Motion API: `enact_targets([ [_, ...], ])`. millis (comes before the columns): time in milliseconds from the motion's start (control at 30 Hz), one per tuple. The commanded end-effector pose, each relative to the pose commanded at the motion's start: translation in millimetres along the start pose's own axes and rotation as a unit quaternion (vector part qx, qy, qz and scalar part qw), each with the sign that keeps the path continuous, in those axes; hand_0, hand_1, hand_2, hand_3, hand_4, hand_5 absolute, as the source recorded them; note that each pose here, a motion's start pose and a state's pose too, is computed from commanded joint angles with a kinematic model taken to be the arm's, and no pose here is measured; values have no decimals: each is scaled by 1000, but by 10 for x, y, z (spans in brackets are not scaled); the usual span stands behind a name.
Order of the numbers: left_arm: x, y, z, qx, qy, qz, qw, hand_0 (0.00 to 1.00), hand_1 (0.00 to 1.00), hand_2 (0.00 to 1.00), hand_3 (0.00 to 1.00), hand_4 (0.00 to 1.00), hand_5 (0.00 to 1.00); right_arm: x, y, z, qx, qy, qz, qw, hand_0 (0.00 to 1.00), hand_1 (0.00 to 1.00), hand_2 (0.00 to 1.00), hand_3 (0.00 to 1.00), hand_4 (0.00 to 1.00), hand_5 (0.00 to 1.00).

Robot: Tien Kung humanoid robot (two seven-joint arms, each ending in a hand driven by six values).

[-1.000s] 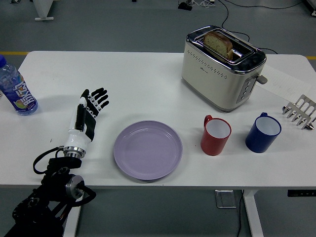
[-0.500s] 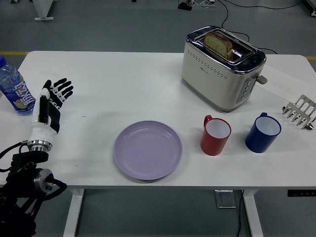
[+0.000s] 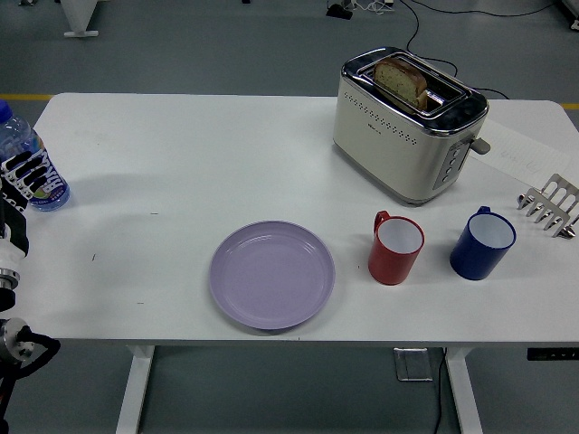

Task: Push plate across desktop

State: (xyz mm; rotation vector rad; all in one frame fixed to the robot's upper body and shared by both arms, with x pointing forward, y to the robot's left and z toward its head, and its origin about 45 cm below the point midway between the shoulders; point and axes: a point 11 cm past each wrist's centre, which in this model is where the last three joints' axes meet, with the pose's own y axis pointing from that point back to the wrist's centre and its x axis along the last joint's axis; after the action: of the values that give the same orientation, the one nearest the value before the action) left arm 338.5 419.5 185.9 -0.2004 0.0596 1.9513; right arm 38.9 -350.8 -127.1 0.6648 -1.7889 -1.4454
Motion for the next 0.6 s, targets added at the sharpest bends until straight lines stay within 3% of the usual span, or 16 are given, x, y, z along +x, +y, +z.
enact_targets([
  [67,30,2,4,2,1,4,1000,676,676,648,583,550,998,1,0,2,0,0,0,1000,592,527,613,605,371,527],
  [167,141,12,-59,43,30,8,999,676,676,648,583,550,998,9,-4,21,-2,-1,0,1000,592,527,613,605,371,527],
  [300,163,16,-76,61,84,0,995,650,678,654,584,551,998,14,-6,30,-2,-2,0,1000,593,527,612,606,371,526],
  [467,127,0,-92,99,194,-31,975,645,683,655,598,560,998,15,-6,27,-1,-5,0,1000,592,526,611,605,371,529],
  [600,60,21,-145,140,227,-62,962,645,683,655,598,560,998,15,-5,16,1,-5,1,1000,592,526,611,605,371,529],
])
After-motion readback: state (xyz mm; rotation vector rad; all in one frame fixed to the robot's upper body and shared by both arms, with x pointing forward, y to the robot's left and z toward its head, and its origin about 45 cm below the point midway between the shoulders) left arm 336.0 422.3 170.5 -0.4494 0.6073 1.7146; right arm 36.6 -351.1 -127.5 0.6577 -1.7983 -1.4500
